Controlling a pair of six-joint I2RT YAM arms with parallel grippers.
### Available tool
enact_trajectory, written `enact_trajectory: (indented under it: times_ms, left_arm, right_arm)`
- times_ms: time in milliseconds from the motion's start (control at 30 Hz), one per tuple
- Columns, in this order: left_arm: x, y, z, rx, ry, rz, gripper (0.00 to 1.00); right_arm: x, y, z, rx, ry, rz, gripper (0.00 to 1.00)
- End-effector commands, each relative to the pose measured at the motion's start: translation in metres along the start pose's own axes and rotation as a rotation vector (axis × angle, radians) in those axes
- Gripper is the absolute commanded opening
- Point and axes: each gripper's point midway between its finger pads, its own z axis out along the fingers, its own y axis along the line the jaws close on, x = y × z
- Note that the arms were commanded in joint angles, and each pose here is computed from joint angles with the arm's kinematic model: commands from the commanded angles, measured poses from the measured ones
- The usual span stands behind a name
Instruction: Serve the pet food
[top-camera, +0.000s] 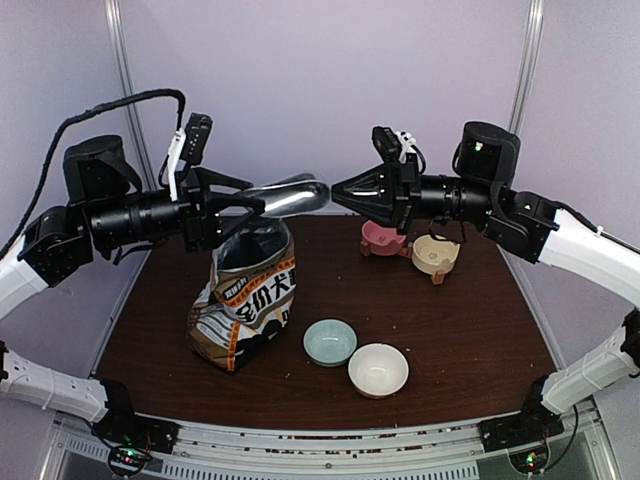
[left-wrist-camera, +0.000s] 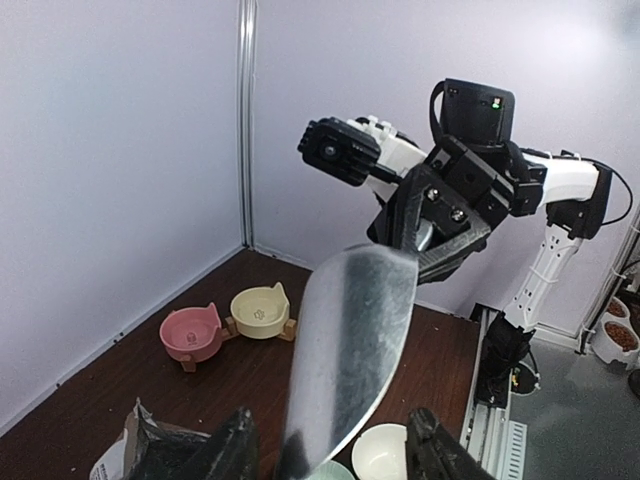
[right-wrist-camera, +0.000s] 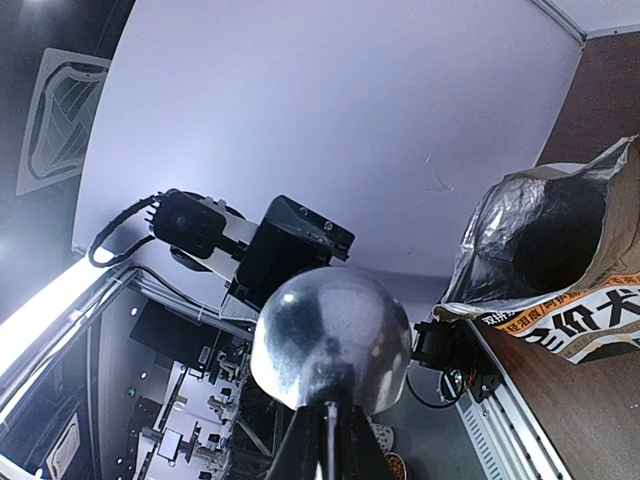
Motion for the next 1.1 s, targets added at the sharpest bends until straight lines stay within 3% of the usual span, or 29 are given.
enact_trajectory:
  times_ms: [0,100,267,533,700,867,1067]
  left_arm:
    - [-0.015,-0.009,0.000,0.049,-0.071,-0.003,0.48]
    - [-0.011,-0.011,0.002,0.066,-0.057,-0.013,0.36]
    - [-0.008,-0.013,0.004,0.079,-0.048,-0.019,0.30]
    - [-0.010,-0.014,0.004,0.089,-0.064,-0.038,0.01]
    - [-0.007,-0.009,0.003,0.059,-0.063,-0.100,0.00]
    - [0.010,0.002,0.005,-0.007,0.022,-0.276,0.00]
    - [0.055,0.000,0.012,-0.028,0.185,-0.616,0.00]
  right_arm:
    - [0.000,0.027,-0.004,-0.070,0.003,-0.043,0.00]
    - [0.001,0.029,-0.003,-0.080,0.009,-0.040,0.00]
    - [0.002,0.031,-0.003,-0.109,0.010,-0.020,0.00]
    - [0.006,0.020,-0.001,-0.066,0.024,-0.027,0.00]
    - [0.011,0.007,-0.002,-0.015,0.036,-0.082,0.05]
    - [0.016,-0.001,-0.003,0.004,0.057,-0.191,0.29]
    - [0.024,-0.012,-0.018,0.066,0.053,-0.472,0.63]
